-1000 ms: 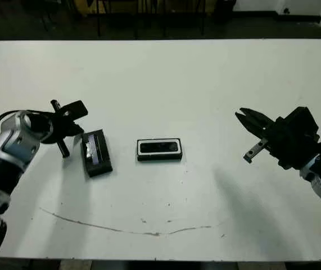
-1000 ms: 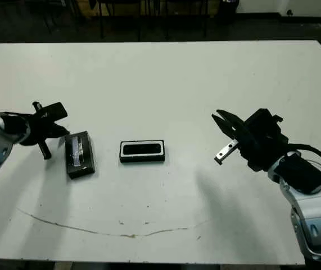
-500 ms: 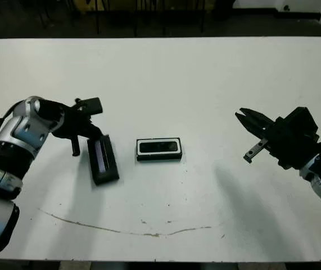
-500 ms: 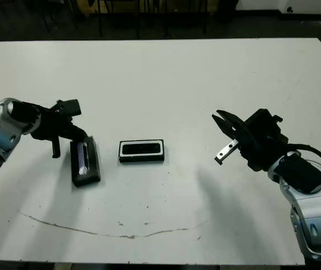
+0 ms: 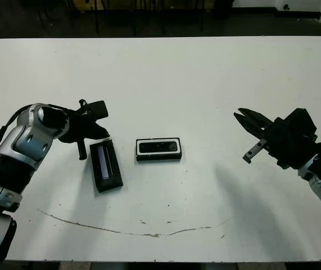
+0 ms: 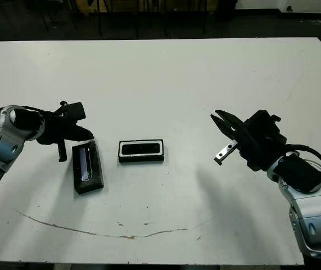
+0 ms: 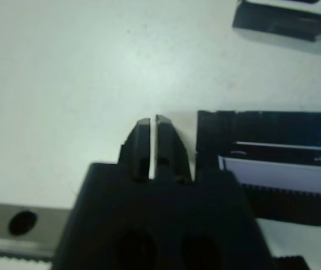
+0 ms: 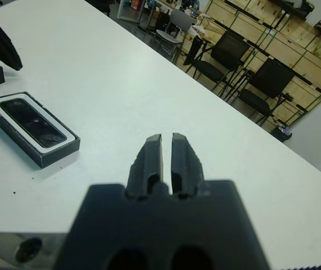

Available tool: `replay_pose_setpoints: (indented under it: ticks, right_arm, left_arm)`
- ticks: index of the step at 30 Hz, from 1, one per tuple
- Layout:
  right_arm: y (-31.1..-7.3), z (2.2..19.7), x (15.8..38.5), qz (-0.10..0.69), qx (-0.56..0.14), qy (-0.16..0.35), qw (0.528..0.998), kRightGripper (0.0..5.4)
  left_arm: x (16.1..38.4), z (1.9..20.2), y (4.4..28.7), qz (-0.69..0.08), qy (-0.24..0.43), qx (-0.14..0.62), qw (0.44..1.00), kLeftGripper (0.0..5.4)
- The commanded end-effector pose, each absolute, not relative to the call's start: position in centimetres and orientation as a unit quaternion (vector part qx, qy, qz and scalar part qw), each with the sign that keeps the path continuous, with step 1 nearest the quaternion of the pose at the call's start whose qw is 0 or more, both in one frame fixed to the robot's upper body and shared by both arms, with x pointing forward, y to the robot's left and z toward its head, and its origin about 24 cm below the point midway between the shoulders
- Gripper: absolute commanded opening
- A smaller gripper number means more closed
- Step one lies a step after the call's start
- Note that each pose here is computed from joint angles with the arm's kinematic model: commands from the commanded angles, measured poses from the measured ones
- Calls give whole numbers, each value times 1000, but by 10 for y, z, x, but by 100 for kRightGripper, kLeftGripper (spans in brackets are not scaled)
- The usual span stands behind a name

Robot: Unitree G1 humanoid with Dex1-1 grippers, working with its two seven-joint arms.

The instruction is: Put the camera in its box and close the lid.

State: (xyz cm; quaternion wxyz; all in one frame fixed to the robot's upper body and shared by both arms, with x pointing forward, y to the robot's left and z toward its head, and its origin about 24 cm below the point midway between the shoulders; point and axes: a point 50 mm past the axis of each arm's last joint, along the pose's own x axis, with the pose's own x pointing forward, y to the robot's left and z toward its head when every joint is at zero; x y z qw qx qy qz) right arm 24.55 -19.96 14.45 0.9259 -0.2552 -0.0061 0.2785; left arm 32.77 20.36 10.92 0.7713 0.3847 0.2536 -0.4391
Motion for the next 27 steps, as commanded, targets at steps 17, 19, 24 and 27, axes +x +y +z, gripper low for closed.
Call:
replay_pose_setpoints:
  ticks: [17,19,24,27]
  right_arm:
    - [-196,133,239,282,-240,12,929,1]
    - [-194,131,239,284,-240,10,928,0]
    - [-187,129,238,284,-236,11,929,0]
    - [-185,126,239,288,-229,8,930,0]
  left_arm:
    - [209,146,200,-16,-18,25,999,0]
    - [188,142,191,8,4,-2,1000,20]
    - [157,124,176,33,63,-36,997,95]
    - [151,109,168,57,101,-43,992,153]
